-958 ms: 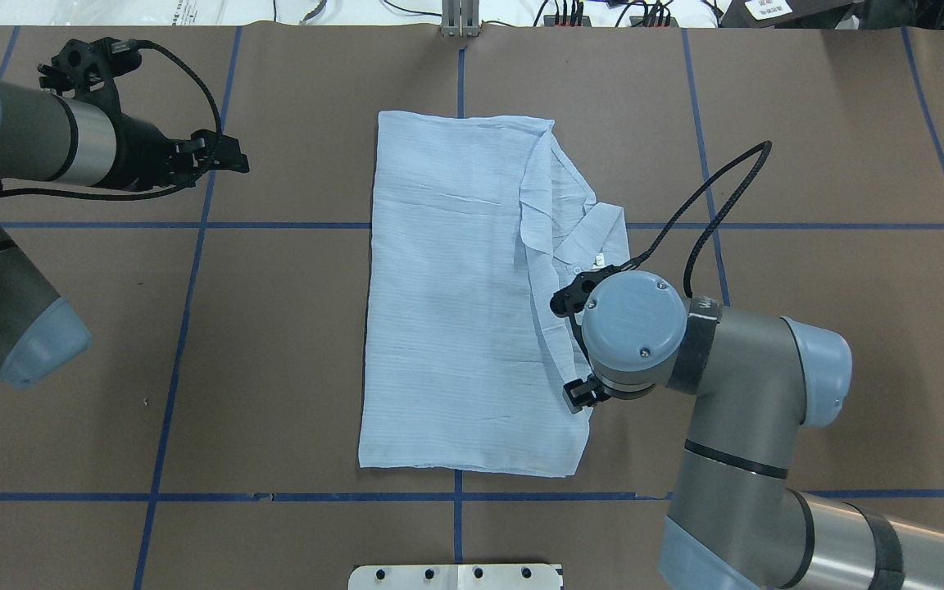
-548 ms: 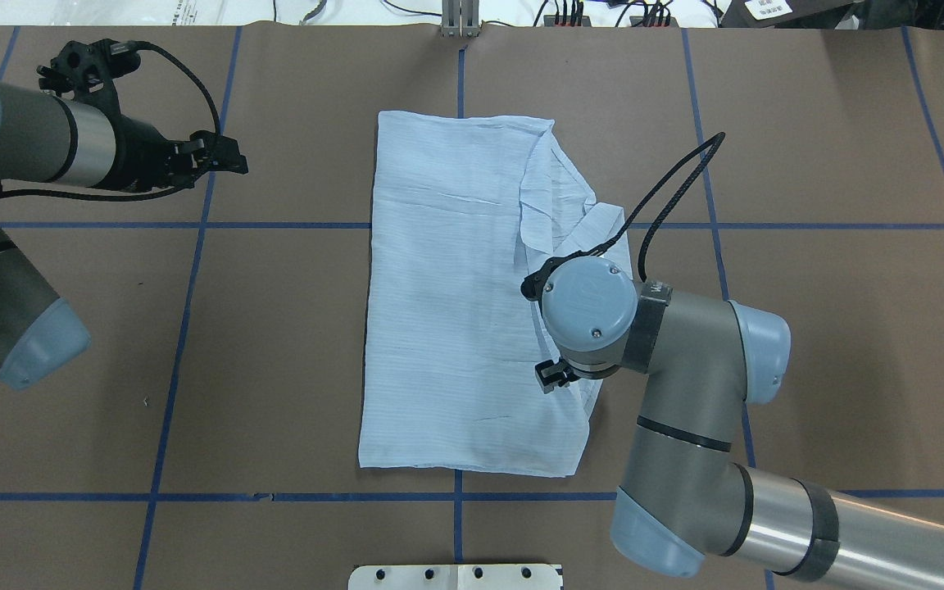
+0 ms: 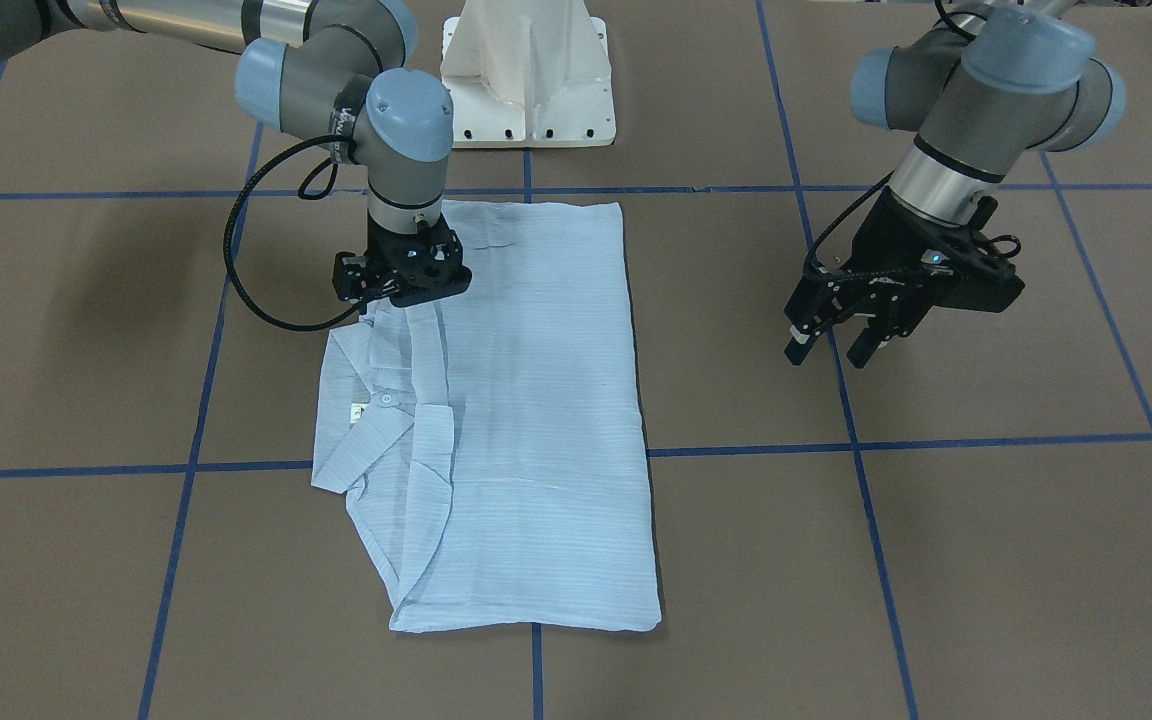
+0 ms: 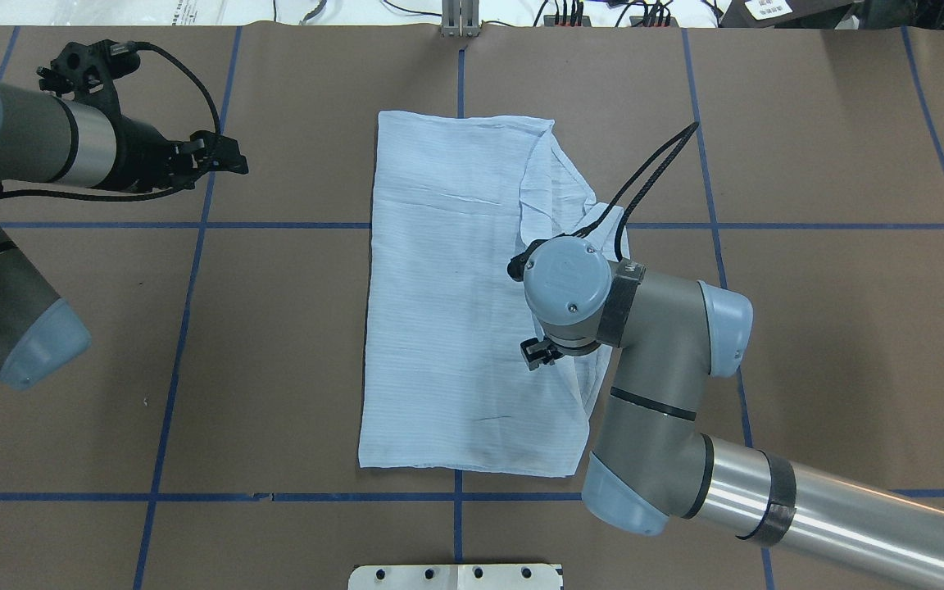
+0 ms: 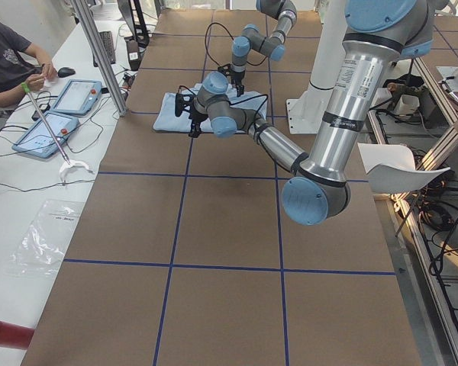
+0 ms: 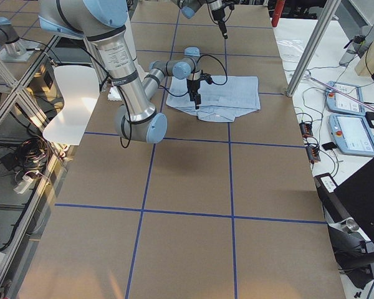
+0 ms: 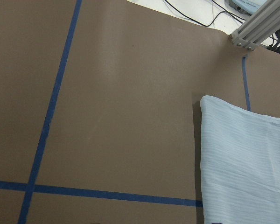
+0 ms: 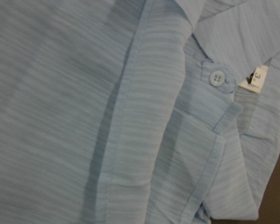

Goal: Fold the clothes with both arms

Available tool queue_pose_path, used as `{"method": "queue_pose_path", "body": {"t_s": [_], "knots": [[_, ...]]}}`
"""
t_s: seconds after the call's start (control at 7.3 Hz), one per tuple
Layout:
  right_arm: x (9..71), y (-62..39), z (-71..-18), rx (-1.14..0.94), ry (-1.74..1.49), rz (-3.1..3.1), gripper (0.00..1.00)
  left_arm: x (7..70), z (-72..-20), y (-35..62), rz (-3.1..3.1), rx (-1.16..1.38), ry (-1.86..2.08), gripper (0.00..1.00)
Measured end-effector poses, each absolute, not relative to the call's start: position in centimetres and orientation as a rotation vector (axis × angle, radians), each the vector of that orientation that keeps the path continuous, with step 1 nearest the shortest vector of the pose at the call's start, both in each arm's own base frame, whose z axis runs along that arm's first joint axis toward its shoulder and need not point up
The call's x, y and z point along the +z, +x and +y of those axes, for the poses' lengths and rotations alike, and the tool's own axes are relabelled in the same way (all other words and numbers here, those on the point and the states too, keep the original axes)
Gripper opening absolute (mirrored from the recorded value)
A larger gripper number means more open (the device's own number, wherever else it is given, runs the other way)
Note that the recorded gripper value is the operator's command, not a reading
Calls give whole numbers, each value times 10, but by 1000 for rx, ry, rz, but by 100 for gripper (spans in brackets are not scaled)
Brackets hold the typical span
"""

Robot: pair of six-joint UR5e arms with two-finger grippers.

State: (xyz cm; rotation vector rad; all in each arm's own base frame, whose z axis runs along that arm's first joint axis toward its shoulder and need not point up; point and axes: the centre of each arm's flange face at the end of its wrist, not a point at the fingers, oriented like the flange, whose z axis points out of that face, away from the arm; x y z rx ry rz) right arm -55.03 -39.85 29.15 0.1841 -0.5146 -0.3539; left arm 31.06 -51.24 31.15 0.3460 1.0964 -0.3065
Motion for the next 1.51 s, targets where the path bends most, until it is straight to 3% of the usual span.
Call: {"method": "queue_pose_path", "body": {"t_s": [0.55, 0.96, 1.51], "knots": [[327, -495, -435, -397, 185, -480, 100, 308, -511, 310, 1103, -304, 349, 84], [342, -449, -432, -380, 187, -487, 100, 302, -510, 309, 1117, -318, 344, 84], [299, -476, -377, 77, 47, -616, 99, 295, -506, 308, 1140, -319, 332, 84]]}}
